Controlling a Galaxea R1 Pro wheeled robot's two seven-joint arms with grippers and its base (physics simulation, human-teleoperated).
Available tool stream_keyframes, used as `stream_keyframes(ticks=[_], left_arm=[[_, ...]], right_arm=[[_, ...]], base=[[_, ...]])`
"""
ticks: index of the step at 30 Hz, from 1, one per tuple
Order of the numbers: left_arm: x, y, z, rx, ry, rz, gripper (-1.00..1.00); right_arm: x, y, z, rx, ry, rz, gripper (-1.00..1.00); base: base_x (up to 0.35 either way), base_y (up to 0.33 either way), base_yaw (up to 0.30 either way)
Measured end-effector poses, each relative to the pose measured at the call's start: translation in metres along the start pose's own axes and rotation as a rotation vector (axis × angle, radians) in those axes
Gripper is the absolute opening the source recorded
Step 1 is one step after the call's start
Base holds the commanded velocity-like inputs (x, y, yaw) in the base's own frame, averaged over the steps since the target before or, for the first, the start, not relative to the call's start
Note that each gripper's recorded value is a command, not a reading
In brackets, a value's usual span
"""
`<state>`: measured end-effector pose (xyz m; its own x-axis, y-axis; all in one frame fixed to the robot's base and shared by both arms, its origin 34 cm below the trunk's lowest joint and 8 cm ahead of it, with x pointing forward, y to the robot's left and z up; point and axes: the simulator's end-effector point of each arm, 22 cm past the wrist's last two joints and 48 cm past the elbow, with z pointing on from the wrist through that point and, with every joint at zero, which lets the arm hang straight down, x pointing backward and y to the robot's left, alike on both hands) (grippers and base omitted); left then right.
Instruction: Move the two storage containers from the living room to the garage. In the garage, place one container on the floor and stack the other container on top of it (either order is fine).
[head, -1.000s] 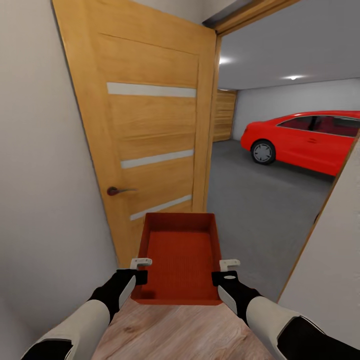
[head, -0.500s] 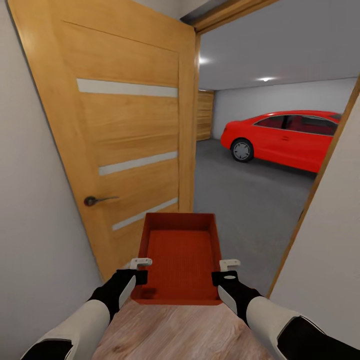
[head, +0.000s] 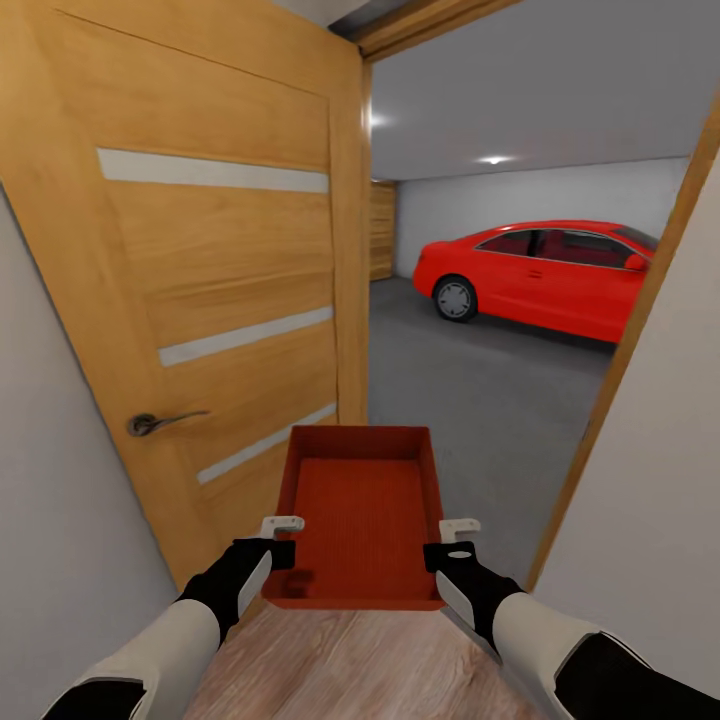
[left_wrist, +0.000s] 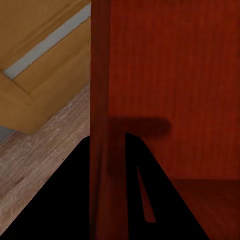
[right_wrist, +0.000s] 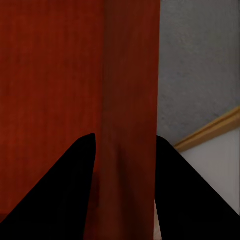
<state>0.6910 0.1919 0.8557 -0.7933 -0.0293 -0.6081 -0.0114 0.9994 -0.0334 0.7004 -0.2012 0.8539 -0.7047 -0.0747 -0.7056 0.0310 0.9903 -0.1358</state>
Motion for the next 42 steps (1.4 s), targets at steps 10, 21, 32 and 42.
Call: stream_keyframes(ticks=[10,21,32,42], left_arm=[[0.0,-0.0002,0.0002,0.0,0.0,0.0,-1.0],[-0.0002,-0.0002,0.0002,0.0,0.0,0.001,-1.0],[-0.0002,0.0,0.0002,-0.001,0.0,0.001,-1.0],[0.0003,0.0003,-0.0002,0.0,0.0,0.0,-1.0]], right_arm=[[0.0001,-0.0002,0.0002,0.001,0.0,0.0,-1.0],[-0.0001,-0.0003,0.0003,0.001,0.0,0.0,-1.0],[-0.0001,0.0,0.0002,0.001,0.0,-0.001,-1.0],[0.0001,0.0002,-0.0004,0.001,0.0,0.0,-1.0]], base=[[0.103,0.086,-0.001],[0.0,0.0,-0.042],[0.0,0.0,-0.237],[0.172,0.056,-0.077]])
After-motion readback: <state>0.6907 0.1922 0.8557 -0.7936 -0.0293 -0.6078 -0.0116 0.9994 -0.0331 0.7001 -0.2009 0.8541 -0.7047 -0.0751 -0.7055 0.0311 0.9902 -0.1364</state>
